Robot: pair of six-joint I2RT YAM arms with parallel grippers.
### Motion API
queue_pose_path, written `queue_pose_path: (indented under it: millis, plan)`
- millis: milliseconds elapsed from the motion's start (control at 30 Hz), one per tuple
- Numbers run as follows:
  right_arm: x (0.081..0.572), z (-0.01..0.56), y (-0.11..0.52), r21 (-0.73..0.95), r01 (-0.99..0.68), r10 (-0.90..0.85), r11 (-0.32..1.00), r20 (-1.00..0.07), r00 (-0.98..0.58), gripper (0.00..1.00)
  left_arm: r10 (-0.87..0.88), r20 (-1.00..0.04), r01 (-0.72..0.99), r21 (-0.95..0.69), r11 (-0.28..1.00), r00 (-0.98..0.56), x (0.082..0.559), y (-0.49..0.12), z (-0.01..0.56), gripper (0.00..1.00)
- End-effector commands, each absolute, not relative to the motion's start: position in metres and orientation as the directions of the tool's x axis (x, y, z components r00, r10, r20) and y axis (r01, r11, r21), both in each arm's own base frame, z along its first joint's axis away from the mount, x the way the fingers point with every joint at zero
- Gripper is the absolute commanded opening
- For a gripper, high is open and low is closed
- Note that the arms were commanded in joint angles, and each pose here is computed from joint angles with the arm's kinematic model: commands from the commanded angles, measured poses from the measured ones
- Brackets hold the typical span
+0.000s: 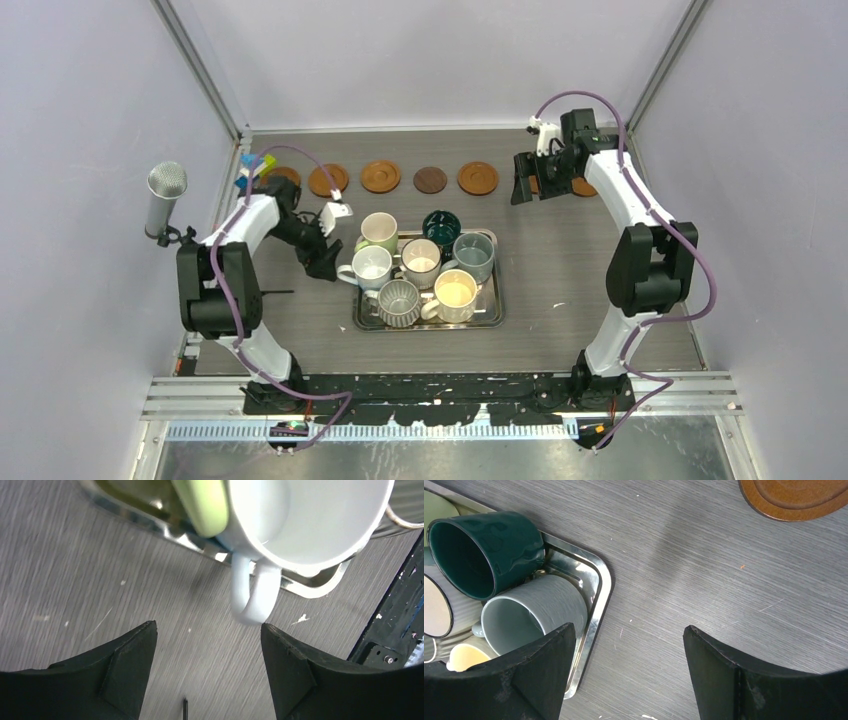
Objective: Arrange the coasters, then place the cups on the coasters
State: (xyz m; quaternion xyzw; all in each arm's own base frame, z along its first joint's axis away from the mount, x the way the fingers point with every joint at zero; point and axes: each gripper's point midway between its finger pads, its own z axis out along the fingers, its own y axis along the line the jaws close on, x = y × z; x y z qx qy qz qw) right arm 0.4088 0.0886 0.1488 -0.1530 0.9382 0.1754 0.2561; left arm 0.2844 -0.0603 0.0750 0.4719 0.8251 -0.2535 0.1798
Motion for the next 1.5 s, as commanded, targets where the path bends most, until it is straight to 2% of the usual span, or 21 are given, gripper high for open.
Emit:
queue_pose_path:
  millis: [0, 300, 500, 733, 933, 1300, 1467]
  plan:
    - [0.420, 0.161, 0.091, 0.258, -0.385, -0.181, 0.886, -0.571, -0.800, 0.83, 0.707, -0.620, 0.937, -0.165, 0.307, -0.340, 0.290, -0.090, 0.077, 0.77]
    - [0.422, 0.158, 0.092, 0.260, -0.384, -0.182, 0.886, -0.566, -0.804, 0.83, 0.740, -0.619, 0.965, -0.147, 0.218, -0.262, 0.281, -0.106, 0.060, 0.64]
    - [0.423, 0.155, 0.092, 0.262, -0.381, -0.181, 0.887, -0.561, -0.808, 0.83, 0.751, -0.620, 0.974, -0.129, 0.185, -0.225, 0.274, -0.116, 0.055, 0.52]
    - [0.420, 0.155, 0.091, 0.262, -0.379, -0.182, 0.887, -0.558, -0.810, 0.83, 0.764, -0.614, 0.980, -0.115, 0.160, -0.197, 0.260, -0.113, 0.066, 0.28]
    - [0.419, 0.153, 0.092, 0.266, -0.378, -0.181, 0.887, -0.553, -0.813, 0.83, 0.752, -0.637, 0.985, -0.086, 0.149, -0.169, 0.248, -0.114, 0.093, 0.01]
    - [0.418, 0.151, 0.093, 0.273, -0.380, -0.183, 0.884, -0.546, -0.818, 0.83, 0.674, -0.730, 0.991, -0.034, 0.126, -0.111, 0.246, -0.131, 0.154, 0.00]
    - [0.421, 0.153, 0.093, 0.269, -0.389, -0.189, 0.881, -0.553, -0.811, 0.83, 0.604, -0.789, 0.988, -0.022, 0.152, -0.111, 0.268, -0.151, 0.197, 0.00]
